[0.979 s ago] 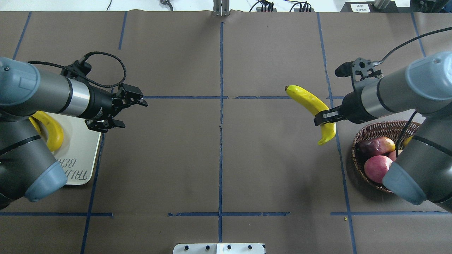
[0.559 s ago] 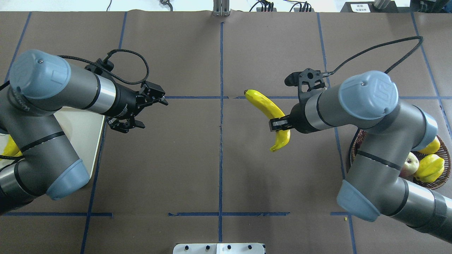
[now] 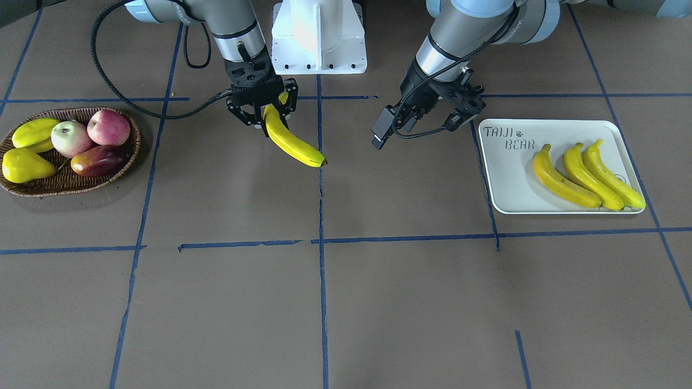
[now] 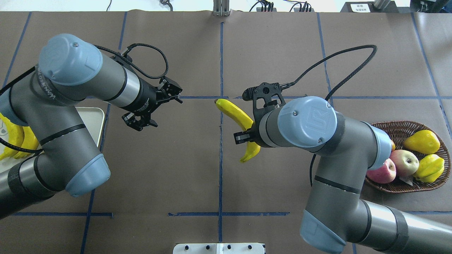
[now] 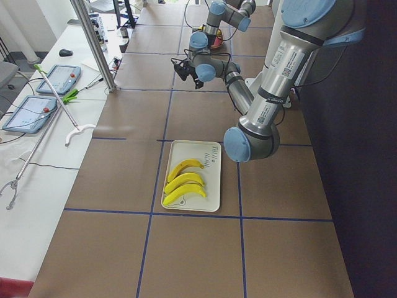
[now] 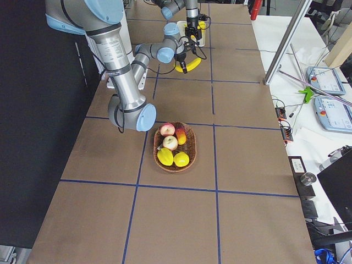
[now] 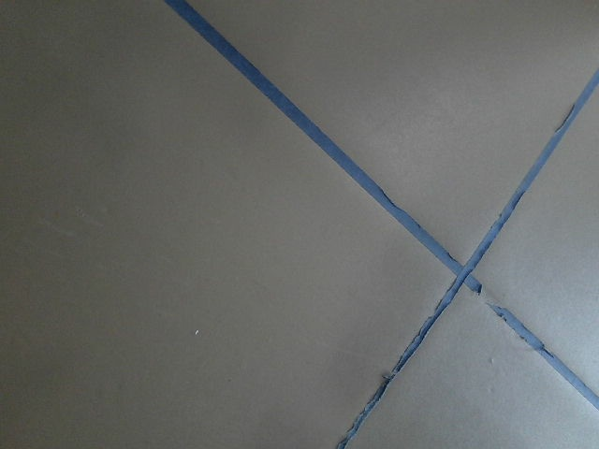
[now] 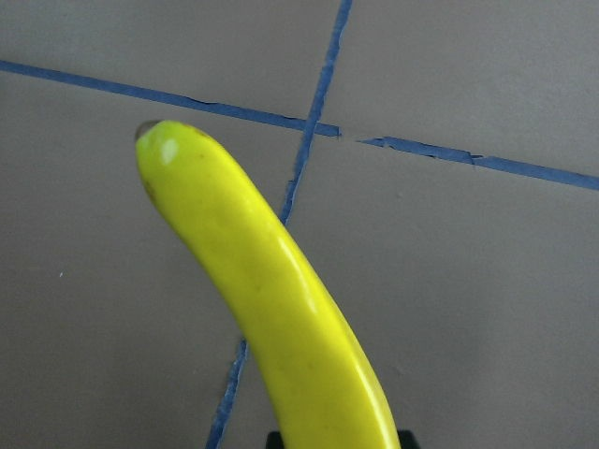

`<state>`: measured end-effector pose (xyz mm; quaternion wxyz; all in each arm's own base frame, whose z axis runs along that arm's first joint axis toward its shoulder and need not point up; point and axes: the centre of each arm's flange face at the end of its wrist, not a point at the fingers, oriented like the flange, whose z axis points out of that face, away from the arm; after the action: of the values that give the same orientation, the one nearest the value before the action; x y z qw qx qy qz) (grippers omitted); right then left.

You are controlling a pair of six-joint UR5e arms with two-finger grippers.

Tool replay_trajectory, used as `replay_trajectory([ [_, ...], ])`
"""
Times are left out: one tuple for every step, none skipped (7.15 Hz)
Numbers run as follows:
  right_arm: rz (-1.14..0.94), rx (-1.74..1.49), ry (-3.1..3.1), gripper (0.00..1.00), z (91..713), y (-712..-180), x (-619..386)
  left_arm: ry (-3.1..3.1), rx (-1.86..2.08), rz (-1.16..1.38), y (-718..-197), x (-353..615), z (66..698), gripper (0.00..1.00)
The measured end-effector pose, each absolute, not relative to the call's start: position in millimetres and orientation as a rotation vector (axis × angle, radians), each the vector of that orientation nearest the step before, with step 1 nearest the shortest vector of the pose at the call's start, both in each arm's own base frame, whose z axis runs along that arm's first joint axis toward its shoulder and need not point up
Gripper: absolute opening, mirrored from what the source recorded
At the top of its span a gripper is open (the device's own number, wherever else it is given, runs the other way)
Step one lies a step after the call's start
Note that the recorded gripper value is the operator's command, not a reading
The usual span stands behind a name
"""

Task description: Transfer all bananas from basket to plate

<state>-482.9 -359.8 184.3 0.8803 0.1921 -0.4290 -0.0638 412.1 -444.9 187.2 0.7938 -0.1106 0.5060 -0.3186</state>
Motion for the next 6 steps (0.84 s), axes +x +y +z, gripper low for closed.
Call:
replay_trajectory([
  [-0.135, 0.438, -0.881, 0.02, 177, -349, -495, 1.078, -0.251, -0.698, -445, 415, 175, 0.99],
  [-0.136, 0.466, -0.872, 0.02, 167, -343, -507, 1.08, -0.27, -0.719, -444, 418, 163, 0.99],
  [-0.135, 0.478, -0.865, 0.02, 155, -343, -520, 1.086, -0.289, -0.743, -445, 421, 153, 0.99],
  [-0.13, 0.484, -0.863, 0.02, 145, -344, -530, 1.088, -0.31, -0.769, -446, 427, 144, 0.99],
  [-0.119, 0.483, -0.866, 0.02, 137, -344, -538, 1.087, -0.328, -0.791, -449, 434, 137, 0.99],
  [-0.108, 0.483, -0.87, 0.02, 131, -343, -544, 1.085, -0.338, -0.804, -451, 439, 133, 0.99],
])
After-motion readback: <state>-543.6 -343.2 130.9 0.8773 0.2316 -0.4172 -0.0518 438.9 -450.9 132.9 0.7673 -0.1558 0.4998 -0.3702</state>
